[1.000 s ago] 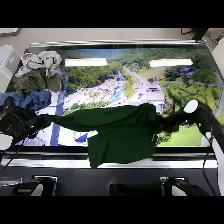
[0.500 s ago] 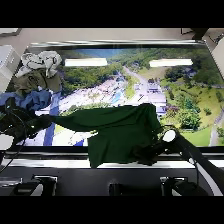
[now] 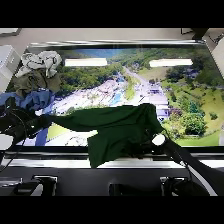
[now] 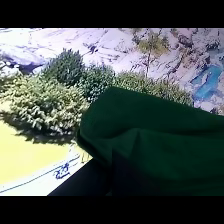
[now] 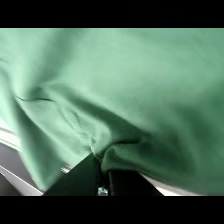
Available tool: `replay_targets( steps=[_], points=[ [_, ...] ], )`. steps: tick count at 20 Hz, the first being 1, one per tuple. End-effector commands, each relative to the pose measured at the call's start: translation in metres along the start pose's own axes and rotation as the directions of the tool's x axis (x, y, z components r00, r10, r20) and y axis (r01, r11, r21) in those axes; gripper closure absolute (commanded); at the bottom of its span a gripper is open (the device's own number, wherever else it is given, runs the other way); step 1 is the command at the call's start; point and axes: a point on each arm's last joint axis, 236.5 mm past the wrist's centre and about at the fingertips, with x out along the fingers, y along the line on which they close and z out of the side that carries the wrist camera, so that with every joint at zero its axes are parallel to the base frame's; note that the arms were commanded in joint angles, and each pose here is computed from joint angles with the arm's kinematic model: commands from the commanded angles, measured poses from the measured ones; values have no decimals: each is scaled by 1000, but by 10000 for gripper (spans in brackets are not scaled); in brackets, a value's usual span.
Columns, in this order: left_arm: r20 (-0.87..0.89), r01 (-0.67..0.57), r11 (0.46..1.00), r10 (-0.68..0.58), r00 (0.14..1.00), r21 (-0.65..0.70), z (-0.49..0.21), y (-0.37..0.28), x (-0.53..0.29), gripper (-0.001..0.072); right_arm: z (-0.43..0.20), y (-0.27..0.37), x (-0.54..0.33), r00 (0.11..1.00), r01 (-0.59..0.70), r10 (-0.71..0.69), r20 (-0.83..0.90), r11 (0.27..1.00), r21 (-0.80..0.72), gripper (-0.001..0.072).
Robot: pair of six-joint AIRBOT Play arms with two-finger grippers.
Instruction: Fold the clothes and pants, and hang the long-sleeved shirts on hangers.
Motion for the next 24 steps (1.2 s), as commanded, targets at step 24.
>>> replay_targets(
  steps=[24],
  points=[
    [684, 9, 886, -365, 632, 464, 240, -200, -326, 687, -5, 236, -598, 44, 568, 372, 927, 754, -329, 663]
  ],
)
